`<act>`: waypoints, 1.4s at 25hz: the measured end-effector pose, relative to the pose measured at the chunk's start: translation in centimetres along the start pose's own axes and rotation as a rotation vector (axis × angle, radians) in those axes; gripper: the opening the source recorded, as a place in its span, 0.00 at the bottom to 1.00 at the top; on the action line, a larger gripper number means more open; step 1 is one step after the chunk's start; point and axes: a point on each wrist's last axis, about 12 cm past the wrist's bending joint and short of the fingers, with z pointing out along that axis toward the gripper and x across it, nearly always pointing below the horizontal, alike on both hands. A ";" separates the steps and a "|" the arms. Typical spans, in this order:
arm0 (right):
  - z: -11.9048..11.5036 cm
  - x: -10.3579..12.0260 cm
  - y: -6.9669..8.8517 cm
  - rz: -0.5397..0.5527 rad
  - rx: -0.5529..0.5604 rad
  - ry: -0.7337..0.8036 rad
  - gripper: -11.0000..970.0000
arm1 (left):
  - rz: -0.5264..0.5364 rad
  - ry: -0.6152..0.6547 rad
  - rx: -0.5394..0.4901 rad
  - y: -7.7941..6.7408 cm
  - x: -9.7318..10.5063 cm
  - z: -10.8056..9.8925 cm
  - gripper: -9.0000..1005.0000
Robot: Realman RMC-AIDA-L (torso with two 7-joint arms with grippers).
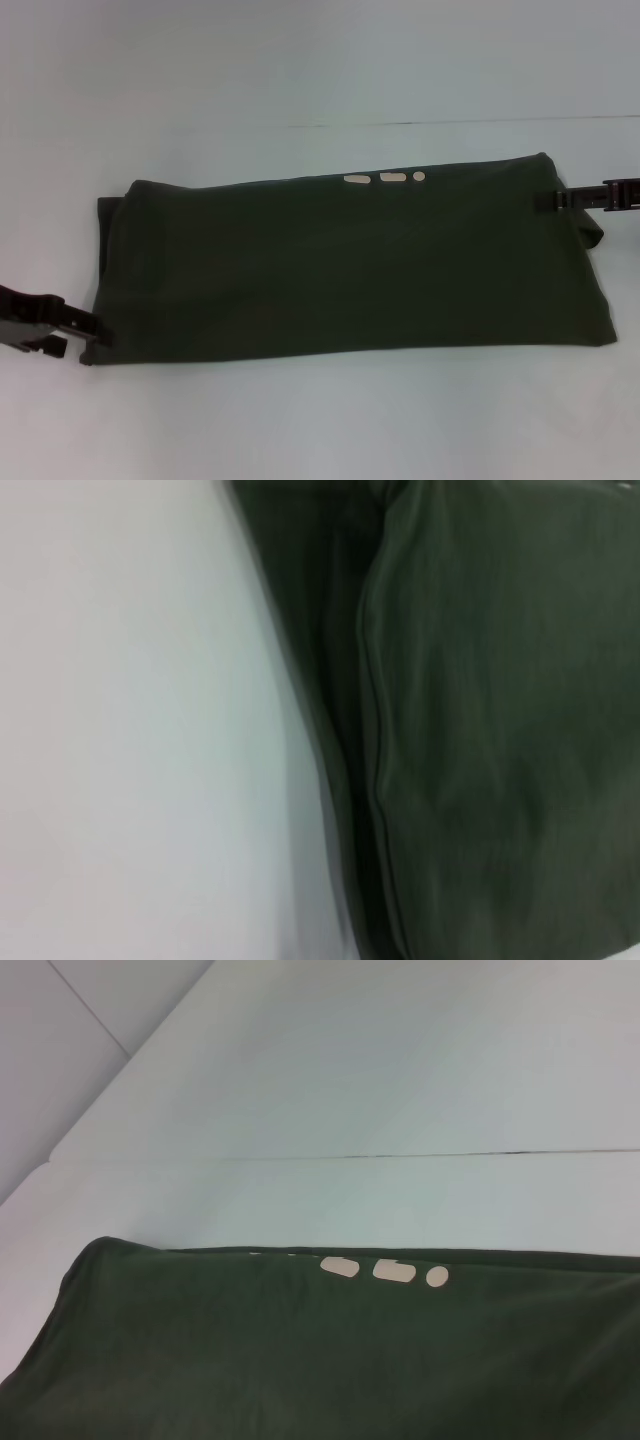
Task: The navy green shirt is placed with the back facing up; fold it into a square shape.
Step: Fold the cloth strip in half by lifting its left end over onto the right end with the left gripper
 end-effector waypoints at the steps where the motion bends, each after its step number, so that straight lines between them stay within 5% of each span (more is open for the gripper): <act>1: 0.0 0.0 0.0 -0.002 -0.001 0.000 0.96 | -0.004 0.004 0.006 0.0 0.1 0.2 0.78; 35: 0.2 -0.7 0.2 -0.040 -0.001 -0.006 0.96 | -0.043 -0.002 0.032 -1.0 -0.2 2.4 0.76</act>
